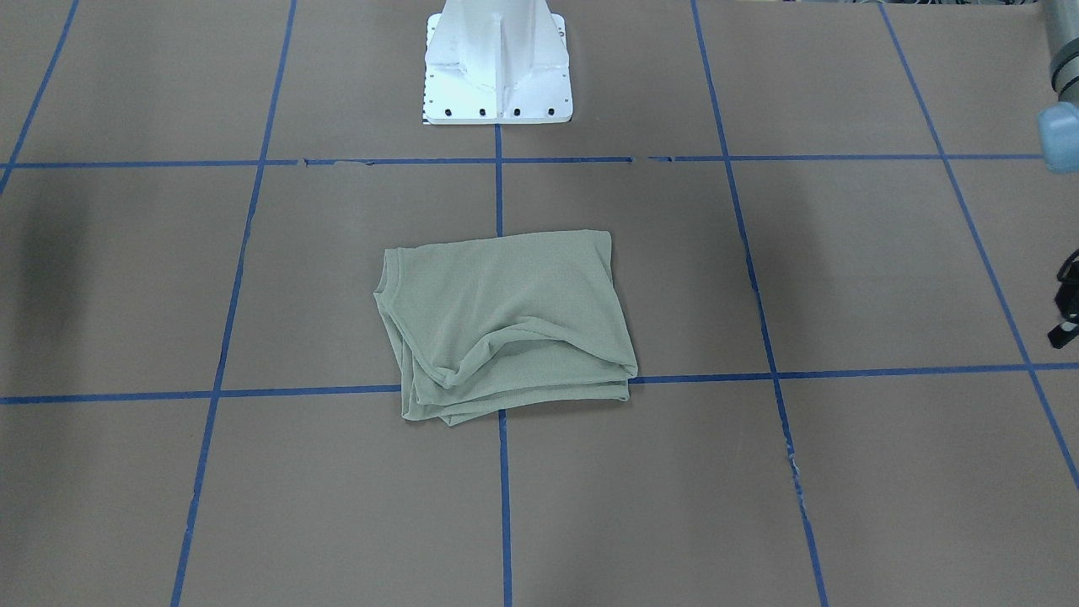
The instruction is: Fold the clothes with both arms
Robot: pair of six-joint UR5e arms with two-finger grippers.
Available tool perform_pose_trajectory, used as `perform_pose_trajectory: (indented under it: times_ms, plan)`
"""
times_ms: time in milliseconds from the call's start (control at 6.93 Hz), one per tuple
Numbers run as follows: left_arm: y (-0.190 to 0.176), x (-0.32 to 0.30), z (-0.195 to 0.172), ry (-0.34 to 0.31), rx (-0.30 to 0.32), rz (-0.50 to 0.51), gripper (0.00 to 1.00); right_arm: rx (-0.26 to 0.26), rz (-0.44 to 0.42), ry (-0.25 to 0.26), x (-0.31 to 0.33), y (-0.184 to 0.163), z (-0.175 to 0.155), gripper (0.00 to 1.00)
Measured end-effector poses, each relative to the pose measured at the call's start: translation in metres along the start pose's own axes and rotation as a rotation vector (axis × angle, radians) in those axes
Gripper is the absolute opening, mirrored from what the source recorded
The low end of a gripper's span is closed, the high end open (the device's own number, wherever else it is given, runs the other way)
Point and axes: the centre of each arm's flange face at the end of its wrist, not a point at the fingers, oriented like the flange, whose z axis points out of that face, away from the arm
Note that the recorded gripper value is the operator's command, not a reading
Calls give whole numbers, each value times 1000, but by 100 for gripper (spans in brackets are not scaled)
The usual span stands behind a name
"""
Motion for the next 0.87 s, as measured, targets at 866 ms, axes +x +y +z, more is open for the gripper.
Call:
perform_pose_trajectory:
  times_ms: [866]
  plan:
    - [48,-50,-12,-32,-97,-29,100,-41,-60,-12,15,38,1,100]
